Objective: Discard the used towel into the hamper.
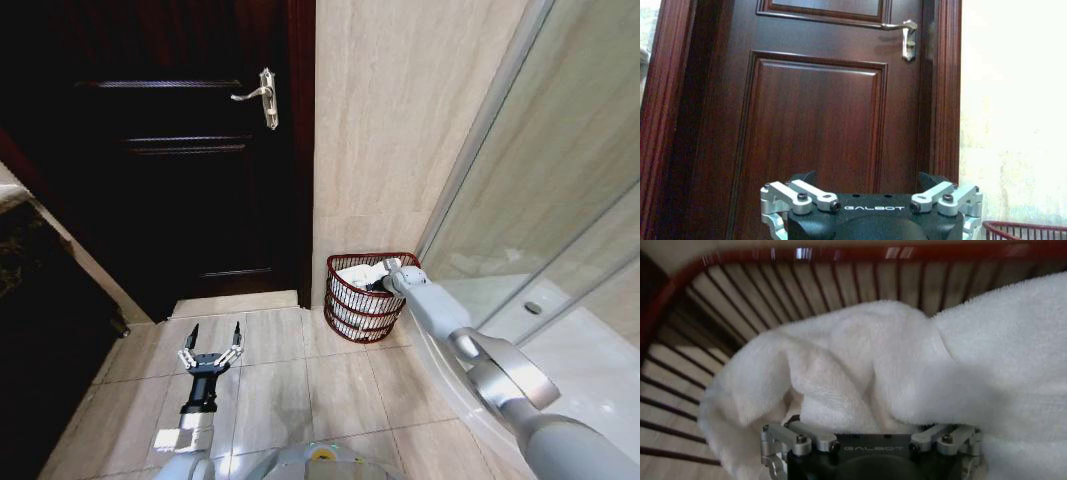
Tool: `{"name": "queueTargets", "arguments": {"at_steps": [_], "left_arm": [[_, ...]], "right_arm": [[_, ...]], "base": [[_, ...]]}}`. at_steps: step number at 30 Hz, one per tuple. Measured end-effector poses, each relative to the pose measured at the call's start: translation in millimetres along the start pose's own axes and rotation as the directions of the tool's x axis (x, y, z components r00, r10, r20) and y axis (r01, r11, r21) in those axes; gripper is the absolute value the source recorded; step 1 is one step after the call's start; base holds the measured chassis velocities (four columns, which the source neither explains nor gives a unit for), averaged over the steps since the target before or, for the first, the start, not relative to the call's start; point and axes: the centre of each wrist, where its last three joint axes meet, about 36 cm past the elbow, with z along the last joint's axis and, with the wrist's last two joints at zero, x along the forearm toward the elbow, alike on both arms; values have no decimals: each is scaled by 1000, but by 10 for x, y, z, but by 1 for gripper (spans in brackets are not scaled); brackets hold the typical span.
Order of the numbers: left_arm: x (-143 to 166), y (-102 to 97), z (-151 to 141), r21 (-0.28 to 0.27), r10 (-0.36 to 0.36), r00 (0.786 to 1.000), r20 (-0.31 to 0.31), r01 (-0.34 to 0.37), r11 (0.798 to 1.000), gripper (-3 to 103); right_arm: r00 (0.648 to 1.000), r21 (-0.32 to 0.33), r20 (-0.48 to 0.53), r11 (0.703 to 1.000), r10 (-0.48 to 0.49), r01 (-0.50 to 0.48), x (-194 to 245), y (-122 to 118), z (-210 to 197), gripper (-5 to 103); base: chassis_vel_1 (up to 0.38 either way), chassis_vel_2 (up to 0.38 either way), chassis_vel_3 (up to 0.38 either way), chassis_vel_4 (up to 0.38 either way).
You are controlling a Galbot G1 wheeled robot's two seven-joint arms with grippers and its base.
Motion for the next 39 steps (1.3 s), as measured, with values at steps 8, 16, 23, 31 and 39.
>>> {"name": "queueTargets", "arguments": {"at_steps": [8, 16, 23, 31, 39], "left_arm": [[-60, 7, 27, 12, -14, 1000, 19, 14, 1000, 100], [-82, -34, -12, 28, -43, 998, 36, 42, 999, 100], [-70, -66, -33, 22, -108, 994, 16, 107, 994, 100], [-157, -39, -85, 20, -96, 995, 3, 95, 995, 100], [-260, -3, -126, 32, -63, 998, 13, 62, 998, 100]], "right_arm": [[981, 42, 174, 994, 89, -97, 679, 83, 100, 100], [917, -9, 345, 977, 202, -212, 1478, 81, 270, 100], [741, -69, 616, 956, 266, -287, 2198, 393, 514, 100], [600, -118, 746, 944, 288, -307, 2704, 1012, 1251, 100], [421, -121, 847, 889, 324, -441, 2686, 1585, 2217, 100]], "base": [[0, 0, 0, 0], [0, 0, 0, 0], [0, 0, 0, 0], [0, 0, 0, 0], [0, 0, 0, 0]]}}
